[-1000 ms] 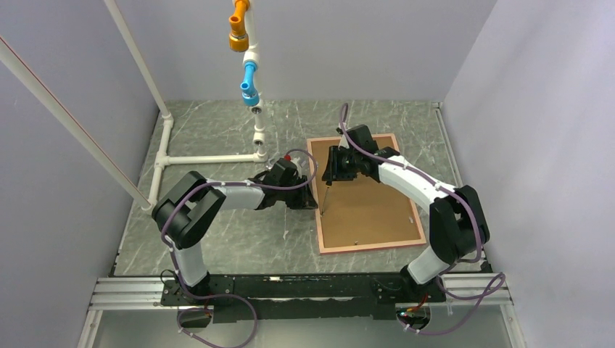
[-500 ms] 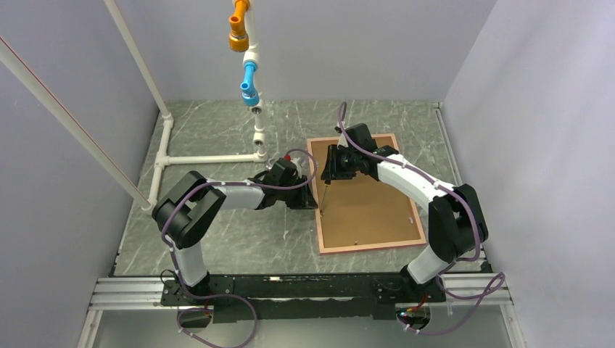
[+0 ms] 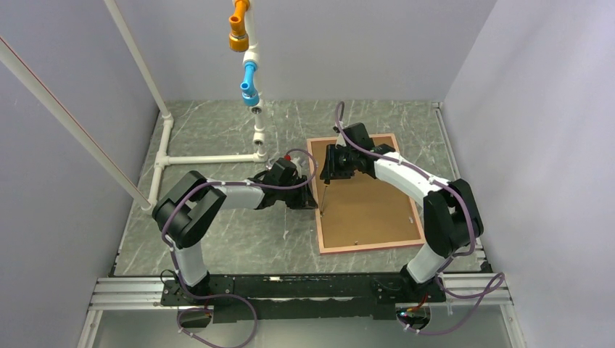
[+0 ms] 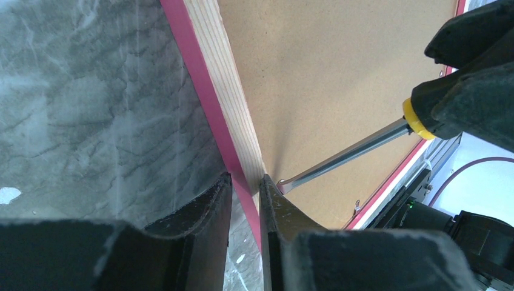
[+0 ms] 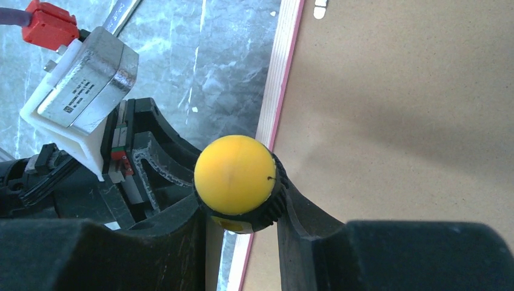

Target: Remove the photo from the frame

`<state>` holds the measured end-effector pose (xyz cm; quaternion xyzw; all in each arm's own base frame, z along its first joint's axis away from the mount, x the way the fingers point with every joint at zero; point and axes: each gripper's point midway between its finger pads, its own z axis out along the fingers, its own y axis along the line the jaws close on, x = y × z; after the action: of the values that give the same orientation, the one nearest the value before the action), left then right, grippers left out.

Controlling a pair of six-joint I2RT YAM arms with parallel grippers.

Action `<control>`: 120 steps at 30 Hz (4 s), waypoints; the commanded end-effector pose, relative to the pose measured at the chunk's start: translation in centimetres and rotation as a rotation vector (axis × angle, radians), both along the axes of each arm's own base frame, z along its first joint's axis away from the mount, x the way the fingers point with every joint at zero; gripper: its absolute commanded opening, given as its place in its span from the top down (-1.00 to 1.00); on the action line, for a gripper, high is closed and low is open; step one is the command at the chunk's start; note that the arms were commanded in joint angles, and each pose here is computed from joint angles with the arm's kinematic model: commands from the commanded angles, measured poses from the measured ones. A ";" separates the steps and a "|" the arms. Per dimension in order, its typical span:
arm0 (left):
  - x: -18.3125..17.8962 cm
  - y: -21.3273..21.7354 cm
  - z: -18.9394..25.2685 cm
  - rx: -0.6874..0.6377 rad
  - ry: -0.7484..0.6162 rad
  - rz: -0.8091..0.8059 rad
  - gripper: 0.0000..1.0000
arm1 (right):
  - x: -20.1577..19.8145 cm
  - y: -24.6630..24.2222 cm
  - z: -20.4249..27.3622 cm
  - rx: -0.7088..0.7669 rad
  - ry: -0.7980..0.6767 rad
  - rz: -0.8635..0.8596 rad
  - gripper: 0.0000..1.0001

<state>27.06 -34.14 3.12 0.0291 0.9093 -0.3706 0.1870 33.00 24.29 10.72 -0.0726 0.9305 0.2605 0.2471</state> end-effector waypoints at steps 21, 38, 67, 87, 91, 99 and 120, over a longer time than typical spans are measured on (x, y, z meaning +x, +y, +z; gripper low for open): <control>-0.7 2.4 -4.8 0.171 0.071 0.014 0.49 | -2.3 0.6 -3.1 -0.254 0.054 0.137 1.00; 0.0 2.2 -1.8 0.137 -0.024 -0.041 0.33 | -2.6 0.4 6.0 -0.114 -0.146 0.038 1.00; -7.2 1.9 -4.4 0.542 -0.016 -0.118 0.03 | -9.4 -7.8 7.1 -0.036 -0.243 -0.237 1.00; 5.3 5.1 -1.4 0.791 -0.428 -0.481 0.97 | -10.0 -8.8 5.6 -0.083 -0.240 -0.234 1.00; 9.3 4.0 -0.9 0.768 -0.459 -0.510 0.97 | -9.9 -8.2 5.4 -0.067 -0.226 -0.222 1.00; 11.6 5.9 2.9 0.759 -0.412 -0.272 0.10 | -9.7 -7.6 5.1 -0.045 -0.220 -0.213 1.00; 3.6 6.9 3.4 0.099 0.296 0.529 -0.42 | -9.9 -7.4 5.5 -0.019 -0.238 -0.203 1.00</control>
<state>29.71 -23.38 5.39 -0.1731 0.9546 -0.1700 0.1728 22.65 16.59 14.55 -0.0171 0.9150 0.1958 0.3524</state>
